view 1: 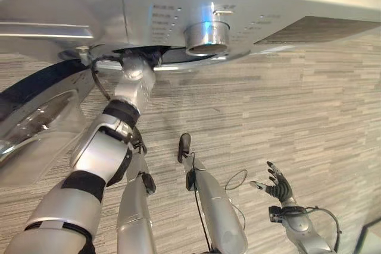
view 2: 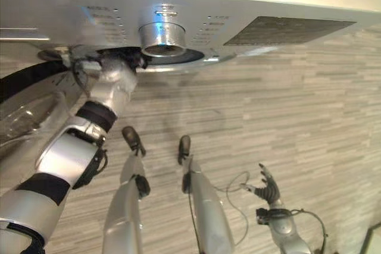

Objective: Grab the laundry basket,head to the washer,open it,put in the laundry and shut it.

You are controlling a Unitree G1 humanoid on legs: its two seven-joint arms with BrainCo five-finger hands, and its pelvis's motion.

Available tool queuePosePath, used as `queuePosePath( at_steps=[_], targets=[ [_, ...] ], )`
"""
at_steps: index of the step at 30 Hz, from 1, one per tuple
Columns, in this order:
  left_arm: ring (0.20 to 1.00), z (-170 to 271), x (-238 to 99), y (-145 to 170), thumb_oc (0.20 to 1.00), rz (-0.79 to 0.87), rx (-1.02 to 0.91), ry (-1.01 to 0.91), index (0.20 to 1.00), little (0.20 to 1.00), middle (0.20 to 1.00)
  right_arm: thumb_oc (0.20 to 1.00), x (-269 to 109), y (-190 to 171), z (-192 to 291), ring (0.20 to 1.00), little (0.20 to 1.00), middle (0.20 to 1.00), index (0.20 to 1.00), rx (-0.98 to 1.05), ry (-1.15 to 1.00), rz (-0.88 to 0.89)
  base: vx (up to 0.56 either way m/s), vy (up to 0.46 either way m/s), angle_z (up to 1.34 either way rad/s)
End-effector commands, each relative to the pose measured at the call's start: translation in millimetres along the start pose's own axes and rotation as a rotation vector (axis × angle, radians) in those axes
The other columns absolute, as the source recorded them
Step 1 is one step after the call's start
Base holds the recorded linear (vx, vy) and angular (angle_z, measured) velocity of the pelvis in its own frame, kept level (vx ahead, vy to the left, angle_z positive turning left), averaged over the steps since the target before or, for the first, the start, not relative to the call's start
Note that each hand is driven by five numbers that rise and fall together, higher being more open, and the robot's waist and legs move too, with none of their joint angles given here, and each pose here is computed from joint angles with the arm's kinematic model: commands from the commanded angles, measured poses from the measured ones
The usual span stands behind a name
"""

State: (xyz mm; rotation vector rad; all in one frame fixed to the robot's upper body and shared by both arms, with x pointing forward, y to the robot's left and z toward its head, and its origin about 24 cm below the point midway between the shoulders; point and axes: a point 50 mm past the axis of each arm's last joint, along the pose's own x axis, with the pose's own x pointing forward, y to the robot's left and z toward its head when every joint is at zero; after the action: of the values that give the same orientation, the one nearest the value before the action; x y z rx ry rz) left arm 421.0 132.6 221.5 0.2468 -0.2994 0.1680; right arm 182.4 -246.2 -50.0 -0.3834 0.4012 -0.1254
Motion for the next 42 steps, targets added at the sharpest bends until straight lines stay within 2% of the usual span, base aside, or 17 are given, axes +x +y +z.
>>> queuePosePath(
  at_steps=[1, 5, 8, 9, 15, 21, 25, 27, 28, 29, 31, 35, 36, 39, 41, 42],
  targets=[
    [1.0, 62.2, 19.6, 3.5, 1.0, 0.048, 0.46, -0.236, 1.0, 1.0, 1.0, 1.0, -1.7, -24.5, 3.7, 1.0, 1.0, 1.0, 1.0, 0.017, -0.026, -0.071, -0.02, -0.03, 0.18],
    [1.0, 98.1, 12.6, -20.3, 1.0, 0.143, 0.95, -0.561, 1.0, 1.0, 1.0, 1.0, 7.7, -22.6, 16.5, 1.0, 1.0, 1.0, 1.0, 0.01, -0.095, -0.084, -0.02, -0.018, 0.21],
    [1.0, 113.6, 11.2, -27.9, 1.0, 0.159, 1.027, -0.638, 1.0, 1.0, 1.0, 1.0, 10.0, -25.2, 21.5, 1.0, 1.0, 1.0, 1.0, -0.008, -0.123, -0.092, -0.01, 0.003, 0.11],
    [1.0, 130.5, 9.9, -31.6, 1.0, 0.189, 1.069, -0.709, 1.0, 1.0, 1.0, 1.0, 10.4, -27.1, 23.9, 1.0, 1.0, 1.0, 1.0, -0.02, -0.138, -0.093, -0.01, 0.005, 0.08],
    [1.0, 159.2, -3.8, -49.2, 1.0, 0.178, 0.974, -0.85, 1.0, 1.0, 1.0, 1.0, 8.7, -30.5, 23.2, 1.0, 1.0, 1.0, 1.0, -0.046, -0.14, -0.089, 0.0, -0.003, 0.02],
    [1.0, 197.3, -33.2, -87.5, 1.0, 0.141, 0.9, -1.053, 1.0, 1.0, 1.0, 1.0, 10.5, -36.8, 23.7, 1.0, 1.0, 1.0, 1.0, -0.058, -0.141, -0.097, 0.0, 0.0, 0.0],
    [1.0, 216.6, -44.0, -104.3, 1.0, 0.15, 0.954, -1.13, 1.0, 1.0, 1.0, 1.0, 10.3, -42.1, 27.4, 1.0, 1.0, 1.0, 1.0, -0.074, -0.156, -0.1, 0.0, 0.009, 0.0],
    [1.0, 204.0, -34.8, -111.6, 1.0, 0.096, 1.177, -1.092, 1.0, 1.0, 1.0, 1.0, 13.7, -48.3, 34.4, 1.0, 1.0, 1.0, 1.0, -0.094, -0.179, -0.109, 0.0, 0.038, 0.02],
    [1.0, 204.0, -34.9, -112.1, 1.0, 0.094, 1.176, -1.092, 1.0, 1.0, 1.0, 1.0, 13.6, -48.2, 34.3, 1.0, 1.0, 1.0, 1.0, -0.093, -0.178, -0.109, 0.0, 0.0, 0.0],
    [1.0, 199.7, -26.1, -102.5, 1.0, 0.09, 1.091, -0.997, 1.0, 1.0, 1.0, 1.0, 11.6, -46.7, 31.4, 1.0, 1.0, 1.0, 1.0, -0.079, -0.166, -0.114, 0.0, 0.0, 0.0],
    [1.0, 193.4, -19.3, -91.0, 1.0, 0.088, 0.982, -0.929, 1.0, 1.0, 1.0, 1.0, 7.1, -43.1, 26.7, 1.0, 1.0, 1.0, 1.0, -0.073, -0.15, -0.096, 0.0, -0.001, -0.08],
    [1.0, 175.2, -16.0, -85.8, 1.0, 0.055, 0.903, -0.868, 1.0, 1.0, 1.0, 1.0, 3.7, -38.2, 20.7, 1.0, 1.0, 1.0, 1.0, -0.071, -0.128, -0.075, 0.0, -0.005, -0.14],
    [1.0, 136.8, -12.3, -78.2, 1.0, 0.014, 0.855, -0.772, 1.0, 1.0, 1.0, 1.0, 0.5, -30.4, 9.2, 1.0, 1.0, 1.0, 1.0, -0.044, -0.081, -0.061, 0.0, -0.017, -0.06],
    [1.0, 111.9, -12.6, -72.3, 1.0, -0.016, 0.854, -0.729, 1.0, 1.0, 1.0, 1.0, -0.6, -25.8, 4.4, 1.0, 1.0, 1.0, 1.0, -0.032, -0.064, -0.05, 0.0, -0.006, -0.01],
    [1.0, 75.6, -21.3, -66.2, 1.0, -0.084, 0.826, -0.683, 1.0, 1.0, 1.0, 1.0, -1.6, -17.7, 1.0, 1.0, 1.0, 1.0, 1.0, -0.016, -0.051, -0.037, 0.0, -0.008, 0.02],
    [1.0, 74.0, -21.7, -65.4, 1.0, -0.085, 0.827, -0.68, 1.0, 1.0, 1.0, 1.0, -2.1, -17.1, 0.3, 1.0, 1.0, 1.0, 1.0, -0.017, -0.049, -0.034, 0.0, -0.045, 0.06]
  ],
)
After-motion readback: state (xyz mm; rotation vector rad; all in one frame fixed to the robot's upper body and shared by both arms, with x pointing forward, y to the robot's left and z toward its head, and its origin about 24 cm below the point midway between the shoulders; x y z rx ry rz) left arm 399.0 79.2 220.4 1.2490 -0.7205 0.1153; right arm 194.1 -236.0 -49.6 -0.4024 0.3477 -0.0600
